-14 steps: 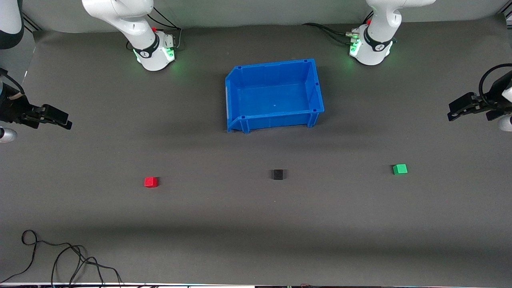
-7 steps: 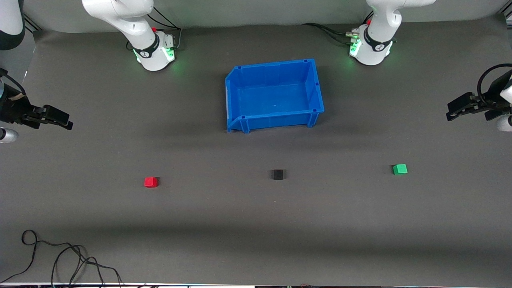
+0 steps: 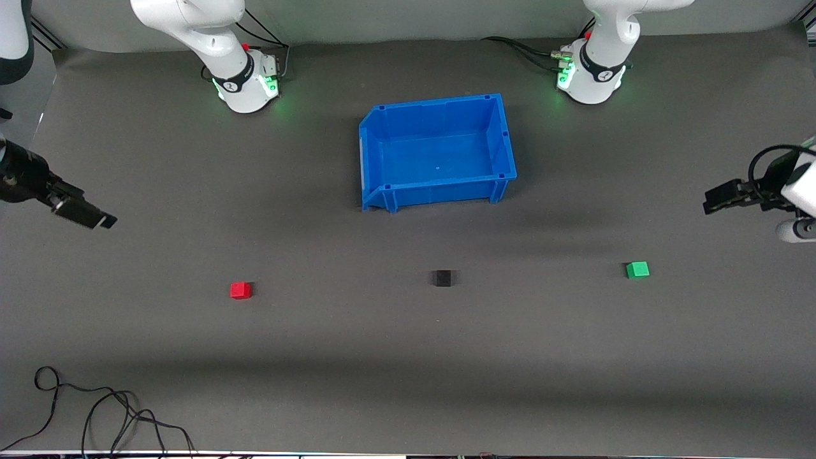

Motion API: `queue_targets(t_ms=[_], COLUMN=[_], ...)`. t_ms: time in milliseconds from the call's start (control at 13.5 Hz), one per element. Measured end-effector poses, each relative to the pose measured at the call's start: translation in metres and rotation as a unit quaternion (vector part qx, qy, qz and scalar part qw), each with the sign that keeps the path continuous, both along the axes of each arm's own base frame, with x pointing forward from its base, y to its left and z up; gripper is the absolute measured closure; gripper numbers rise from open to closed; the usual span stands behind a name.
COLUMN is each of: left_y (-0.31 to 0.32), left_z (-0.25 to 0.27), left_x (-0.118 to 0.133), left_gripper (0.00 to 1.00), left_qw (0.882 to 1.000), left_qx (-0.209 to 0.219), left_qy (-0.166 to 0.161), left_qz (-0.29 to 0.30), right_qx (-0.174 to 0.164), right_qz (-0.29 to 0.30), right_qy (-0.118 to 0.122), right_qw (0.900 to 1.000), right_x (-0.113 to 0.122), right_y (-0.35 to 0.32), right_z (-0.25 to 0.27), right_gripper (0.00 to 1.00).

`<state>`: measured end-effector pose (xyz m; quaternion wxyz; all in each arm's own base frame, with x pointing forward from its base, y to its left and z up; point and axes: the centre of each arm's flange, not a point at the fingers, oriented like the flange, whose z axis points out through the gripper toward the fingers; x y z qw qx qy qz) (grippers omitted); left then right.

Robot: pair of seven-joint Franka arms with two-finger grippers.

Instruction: Attach green and red cubes to black cube

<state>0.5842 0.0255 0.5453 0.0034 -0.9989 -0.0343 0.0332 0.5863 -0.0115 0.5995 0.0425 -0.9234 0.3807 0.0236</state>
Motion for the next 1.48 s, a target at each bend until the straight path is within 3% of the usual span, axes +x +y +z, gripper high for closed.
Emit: queue_targets(t_ms=[148,443,665,886,1182,1477], left_y=[0.008,0.011,0.012,-0.01,0.004,0.006], left_z=[-0.031,-0.092,-0.153,-0.236,-0.28,-0.327], left_x=[0.002,0.015,0.018,0.006,0.013,0.019], left_gripper=[0.0,0.0,0.0,0.0,0.0,0.0], left_qw=[1.0,0.998,0.998,0.999,0.999,0.999], left_qx=[0.001,0.006,0.024,0.045,0.043,0.034], left_qy=[0.002,0.018,0.0,0.013,-0.001,-0.016], left_qz=[0.021,0.065,0.057,0.02,0.028,0.032], right_qx=[0.015,0.043,0.095,0.117,0.114,0.135], right_qz=[-0.108,-0.256,-0.298,-0.328,-0.362,-0.37], right_qy=[0.012,0.057,0.097,0.109,0.103,0.095], right_qw=[0.994,0.964,0.945,0.931,0.919,0.914], right_x=[0.011,0.029,0.047,0.06,0.047,0.02], right_y=[-0.001,0.003,-0.007,-0.014,-0.012,-0.015], right_z=[-0.007,-0.039,-0.084,-0.141,-0.229,-0.31], right_gripper=[0.0,0.0,0.0,0.0,0.0,0.0])
